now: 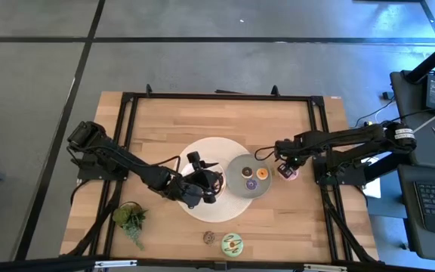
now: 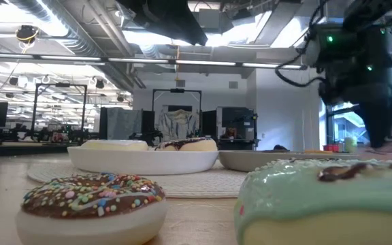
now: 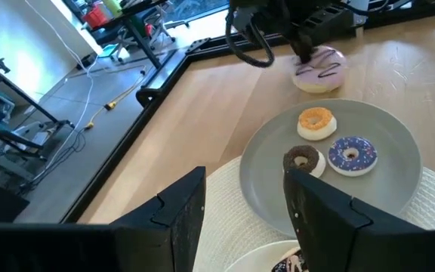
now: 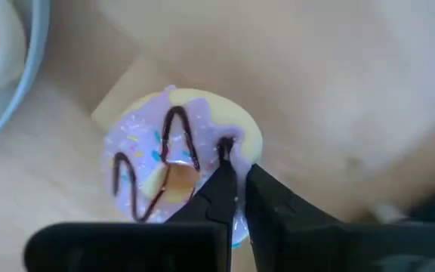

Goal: Pick & Place donuts
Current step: Put the big purple donut on the white plate

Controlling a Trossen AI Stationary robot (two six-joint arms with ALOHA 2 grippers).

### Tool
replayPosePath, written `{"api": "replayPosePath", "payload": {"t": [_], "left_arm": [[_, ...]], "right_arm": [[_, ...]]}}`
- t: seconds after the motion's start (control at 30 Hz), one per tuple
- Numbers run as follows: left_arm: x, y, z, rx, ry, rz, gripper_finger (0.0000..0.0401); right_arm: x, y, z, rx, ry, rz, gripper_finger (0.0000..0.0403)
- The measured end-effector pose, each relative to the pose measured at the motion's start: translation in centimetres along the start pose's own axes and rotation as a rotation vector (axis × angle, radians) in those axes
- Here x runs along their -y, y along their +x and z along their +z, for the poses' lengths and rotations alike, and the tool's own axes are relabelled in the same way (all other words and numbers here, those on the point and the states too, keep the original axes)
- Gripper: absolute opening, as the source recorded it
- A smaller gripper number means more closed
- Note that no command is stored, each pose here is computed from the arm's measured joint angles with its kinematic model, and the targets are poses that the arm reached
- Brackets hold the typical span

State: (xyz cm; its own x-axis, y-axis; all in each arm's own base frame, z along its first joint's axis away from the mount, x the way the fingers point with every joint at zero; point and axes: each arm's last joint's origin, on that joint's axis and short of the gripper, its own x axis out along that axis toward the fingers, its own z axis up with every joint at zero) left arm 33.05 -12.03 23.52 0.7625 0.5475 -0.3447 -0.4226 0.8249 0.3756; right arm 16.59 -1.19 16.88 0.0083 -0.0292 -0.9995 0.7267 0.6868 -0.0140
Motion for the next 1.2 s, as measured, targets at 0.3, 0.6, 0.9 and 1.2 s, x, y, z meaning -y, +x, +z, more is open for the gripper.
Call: {"api": "replayPosePath", "payload": {"t": [0.3, 0.6, 0.9, 1.2], "left_arm": [[-0.2, 0.3, 0.4, 0.021, -0.041, 0.013, 0.0175], [-1.9, 2.3, 1.1, 0.044, -0.261, 0.065, 0.0169], [-2.8, 3.0, 2.0, 0.108, -0.350, 0.084, 0.0160], [-2.9, 3.0, 2.5, 0.147, -0.379, 0.081, 0.0157]], "right_arm": [[-3.1, -6.4, 2.1, 0.395, -0.122, -0.074, 0.0013], [-8.3, -11.0, 1.2, 0.965, -0.223, -0.039, 0.0016], [-11.4, -11.2, -0.1, 1.317, -0.284, 0.062, 0.0015], [-11.7, -10.3, -0.1, 1.350, -0.298, 0.135, 0.0019]]}}
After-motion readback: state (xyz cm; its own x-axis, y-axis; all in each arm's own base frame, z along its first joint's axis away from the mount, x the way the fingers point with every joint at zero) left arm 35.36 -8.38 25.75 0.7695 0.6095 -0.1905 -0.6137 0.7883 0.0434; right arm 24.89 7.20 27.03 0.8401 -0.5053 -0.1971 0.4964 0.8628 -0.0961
